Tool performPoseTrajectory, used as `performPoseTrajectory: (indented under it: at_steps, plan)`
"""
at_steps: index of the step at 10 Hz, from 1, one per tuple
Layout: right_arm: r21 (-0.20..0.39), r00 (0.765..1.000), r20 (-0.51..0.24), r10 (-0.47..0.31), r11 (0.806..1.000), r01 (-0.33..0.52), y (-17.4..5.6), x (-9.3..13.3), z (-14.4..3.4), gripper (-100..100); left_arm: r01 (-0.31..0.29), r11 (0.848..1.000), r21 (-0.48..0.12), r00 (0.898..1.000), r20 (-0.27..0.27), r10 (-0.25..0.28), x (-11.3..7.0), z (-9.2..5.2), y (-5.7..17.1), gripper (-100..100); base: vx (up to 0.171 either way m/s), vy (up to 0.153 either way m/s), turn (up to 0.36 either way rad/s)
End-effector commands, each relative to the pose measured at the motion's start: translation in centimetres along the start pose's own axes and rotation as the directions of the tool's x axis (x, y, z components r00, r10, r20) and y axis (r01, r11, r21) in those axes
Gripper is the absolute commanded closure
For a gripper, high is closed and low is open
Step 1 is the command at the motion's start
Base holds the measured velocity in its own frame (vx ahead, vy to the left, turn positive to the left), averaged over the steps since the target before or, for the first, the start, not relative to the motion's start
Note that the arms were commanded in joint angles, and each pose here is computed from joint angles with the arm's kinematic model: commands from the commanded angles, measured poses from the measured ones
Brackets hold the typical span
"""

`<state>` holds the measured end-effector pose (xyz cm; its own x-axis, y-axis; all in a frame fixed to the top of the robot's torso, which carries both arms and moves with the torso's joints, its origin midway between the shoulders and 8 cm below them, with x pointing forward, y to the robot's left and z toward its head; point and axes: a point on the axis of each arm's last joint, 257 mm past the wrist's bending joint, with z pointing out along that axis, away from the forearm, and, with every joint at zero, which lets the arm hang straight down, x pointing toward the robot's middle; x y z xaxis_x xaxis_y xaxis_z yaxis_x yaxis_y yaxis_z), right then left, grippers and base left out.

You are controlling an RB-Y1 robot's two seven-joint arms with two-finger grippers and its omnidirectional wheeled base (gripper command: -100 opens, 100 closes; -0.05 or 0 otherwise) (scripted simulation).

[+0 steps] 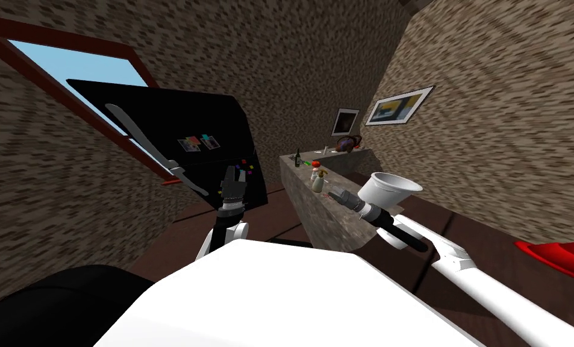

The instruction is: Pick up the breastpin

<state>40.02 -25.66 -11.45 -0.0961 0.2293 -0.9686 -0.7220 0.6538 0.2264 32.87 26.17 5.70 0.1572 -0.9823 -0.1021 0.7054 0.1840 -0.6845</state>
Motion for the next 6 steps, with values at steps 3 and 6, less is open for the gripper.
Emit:
performPoseTrajectory:
  at_steps: [3,6]
  plan:
    - [-0.020,0.986,-0.145,-0.077,0.997,0.075,-1.6,2.6,-1.8,-100,0.000,1.000,0.000,1.000,0.000,0.000,0.0,0.0,0.0,0,0.016,-0.018,0.180]
    - [-0.034,0.965,-0.230,-0.123,0.992,0.118,-2.7,3.7,-3.1,-100,0.000,1.000,0.000,1.000,0.000,0.000,0.0,0.0,0.0,0,0.019,-0.021,0.162]
